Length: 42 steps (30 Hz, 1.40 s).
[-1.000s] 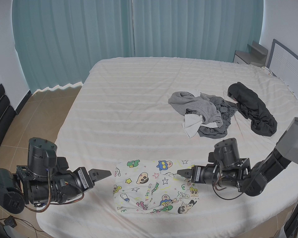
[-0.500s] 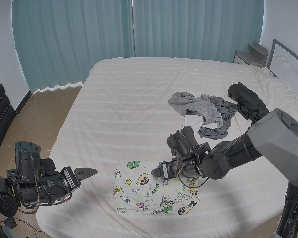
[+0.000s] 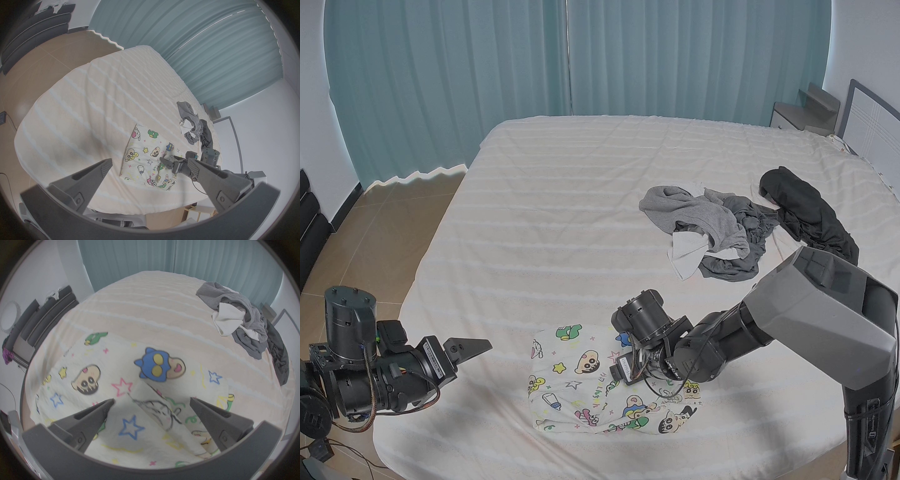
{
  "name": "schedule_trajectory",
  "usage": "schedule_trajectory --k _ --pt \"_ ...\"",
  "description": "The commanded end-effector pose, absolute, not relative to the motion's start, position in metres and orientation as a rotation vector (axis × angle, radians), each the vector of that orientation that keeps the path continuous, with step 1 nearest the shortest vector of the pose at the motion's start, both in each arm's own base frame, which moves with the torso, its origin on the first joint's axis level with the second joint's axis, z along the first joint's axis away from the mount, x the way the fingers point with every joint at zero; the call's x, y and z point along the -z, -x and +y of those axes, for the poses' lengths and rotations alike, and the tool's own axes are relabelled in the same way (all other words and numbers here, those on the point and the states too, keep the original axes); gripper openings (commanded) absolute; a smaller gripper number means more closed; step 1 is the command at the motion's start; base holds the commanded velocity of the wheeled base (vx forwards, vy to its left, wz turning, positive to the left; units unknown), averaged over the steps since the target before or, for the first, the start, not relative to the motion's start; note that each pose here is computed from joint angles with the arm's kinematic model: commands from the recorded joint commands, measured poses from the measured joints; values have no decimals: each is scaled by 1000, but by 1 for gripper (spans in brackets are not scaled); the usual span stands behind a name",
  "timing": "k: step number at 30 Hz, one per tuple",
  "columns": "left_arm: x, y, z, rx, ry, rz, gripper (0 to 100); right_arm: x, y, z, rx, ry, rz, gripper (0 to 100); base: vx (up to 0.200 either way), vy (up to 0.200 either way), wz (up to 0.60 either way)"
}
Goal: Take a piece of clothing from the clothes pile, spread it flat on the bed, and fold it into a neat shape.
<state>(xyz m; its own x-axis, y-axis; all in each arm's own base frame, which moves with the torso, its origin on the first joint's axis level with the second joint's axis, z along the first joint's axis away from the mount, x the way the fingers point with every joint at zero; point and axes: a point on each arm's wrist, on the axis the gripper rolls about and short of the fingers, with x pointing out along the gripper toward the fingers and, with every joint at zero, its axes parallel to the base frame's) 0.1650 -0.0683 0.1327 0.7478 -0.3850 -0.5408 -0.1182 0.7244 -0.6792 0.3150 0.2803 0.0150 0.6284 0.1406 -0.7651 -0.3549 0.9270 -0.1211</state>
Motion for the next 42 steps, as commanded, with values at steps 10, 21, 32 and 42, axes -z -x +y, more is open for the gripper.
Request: schedule_trajectory --k 10,21,32,42 --pt "-132 -165 -68 160 761 730 100 -33 -271 238 -261 380 897 100 0 0 0" --pt "-132 -165 -69 161 760 732 100 -27 -232 203 -211 423 921 100 0 0 0" --pt "-131 -165 -69 162 760 734 100 -20 -196 180 -234 440 925 100 0 0 0" --pt "-130 -164 -69 187 765 755 100 -31 -210 181 -250 145 844 100 0 0 0"
